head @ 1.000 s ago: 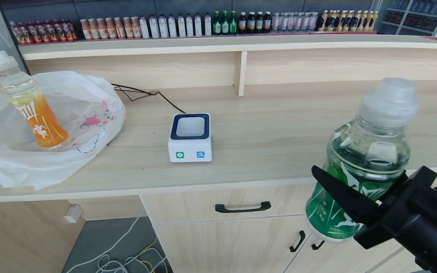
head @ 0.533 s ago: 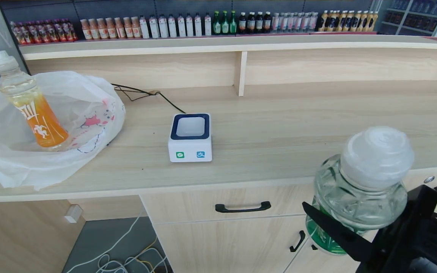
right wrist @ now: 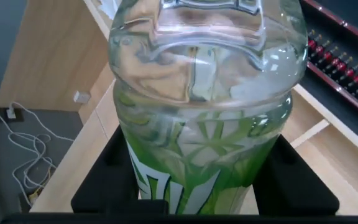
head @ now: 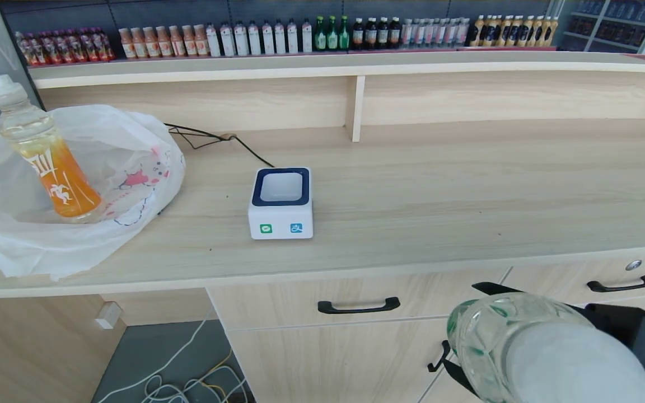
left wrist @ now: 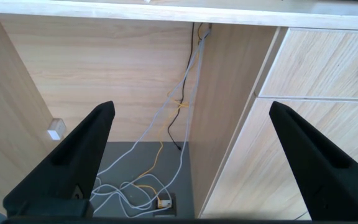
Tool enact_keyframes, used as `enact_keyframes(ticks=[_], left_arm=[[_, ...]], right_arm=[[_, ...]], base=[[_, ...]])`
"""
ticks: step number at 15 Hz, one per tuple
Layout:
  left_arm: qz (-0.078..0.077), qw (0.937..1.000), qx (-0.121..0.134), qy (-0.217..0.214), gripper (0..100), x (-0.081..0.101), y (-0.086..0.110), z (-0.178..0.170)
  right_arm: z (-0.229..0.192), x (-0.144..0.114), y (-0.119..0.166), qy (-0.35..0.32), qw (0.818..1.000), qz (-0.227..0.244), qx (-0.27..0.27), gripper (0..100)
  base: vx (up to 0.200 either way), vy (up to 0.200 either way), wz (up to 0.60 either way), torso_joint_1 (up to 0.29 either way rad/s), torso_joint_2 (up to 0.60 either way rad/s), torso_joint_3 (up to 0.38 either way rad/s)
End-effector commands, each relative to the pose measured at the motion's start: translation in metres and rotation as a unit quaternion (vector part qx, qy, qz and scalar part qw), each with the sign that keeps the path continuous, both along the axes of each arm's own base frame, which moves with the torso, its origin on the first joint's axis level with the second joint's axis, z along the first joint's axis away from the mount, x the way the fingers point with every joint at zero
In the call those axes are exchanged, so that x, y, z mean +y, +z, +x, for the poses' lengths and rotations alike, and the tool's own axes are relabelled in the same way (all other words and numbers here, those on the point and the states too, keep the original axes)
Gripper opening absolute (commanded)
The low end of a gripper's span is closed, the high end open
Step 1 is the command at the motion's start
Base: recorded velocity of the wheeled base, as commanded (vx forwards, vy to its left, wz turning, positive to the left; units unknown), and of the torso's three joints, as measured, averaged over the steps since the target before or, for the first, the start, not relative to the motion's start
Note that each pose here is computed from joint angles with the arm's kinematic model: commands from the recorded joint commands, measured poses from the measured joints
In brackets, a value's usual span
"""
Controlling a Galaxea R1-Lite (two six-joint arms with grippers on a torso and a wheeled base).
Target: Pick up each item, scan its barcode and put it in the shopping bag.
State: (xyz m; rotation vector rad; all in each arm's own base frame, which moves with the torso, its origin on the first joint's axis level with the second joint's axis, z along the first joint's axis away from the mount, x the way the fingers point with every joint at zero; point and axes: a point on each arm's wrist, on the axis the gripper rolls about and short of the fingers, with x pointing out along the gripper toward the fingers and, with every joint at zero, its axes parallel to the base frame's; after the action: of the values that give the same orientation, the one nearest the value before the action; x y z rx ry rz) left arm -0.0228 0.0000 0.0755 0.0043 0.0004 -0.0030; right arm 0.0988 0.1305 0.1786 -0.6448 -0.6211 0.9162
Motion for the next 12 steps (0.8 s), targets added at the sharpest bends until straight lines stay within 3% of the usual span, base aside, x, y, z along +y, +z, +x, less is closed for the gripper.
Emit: enact_keyframes(ticks=[1, 9, 12], left_arm=[[0.000, 1.0000, 0.000, 0.000, 100, 0.000, 0.000, 0.000], [0.000, 1.0000, 0.000, 0.000, 100, 0.000, 0.000, 0.000], [0.000, 1.0000, 0.000, 0.000, 100, 0.000, 0.000, 0.000]], right_arm=[[-0.002, -0.001, 0.001, 0.007, 1.000, -0.005, -0.018, 0], [-0.008, -0.008, -0.014, -0.009, 0.993, -0.078, -0.091, 0], [-0.011, -0.011, -0.007, -0.034, 0.972, -0.112, -0.201, 0]], base=[[0.000, 0.000, 0.00, 0.000, 0.00, 0.000], [0.000, 0.000, 0.00, 0.000, 0.00, 0.000], [0.000, 0.000, 0.00, 0.000, 0.00, 0.000]])
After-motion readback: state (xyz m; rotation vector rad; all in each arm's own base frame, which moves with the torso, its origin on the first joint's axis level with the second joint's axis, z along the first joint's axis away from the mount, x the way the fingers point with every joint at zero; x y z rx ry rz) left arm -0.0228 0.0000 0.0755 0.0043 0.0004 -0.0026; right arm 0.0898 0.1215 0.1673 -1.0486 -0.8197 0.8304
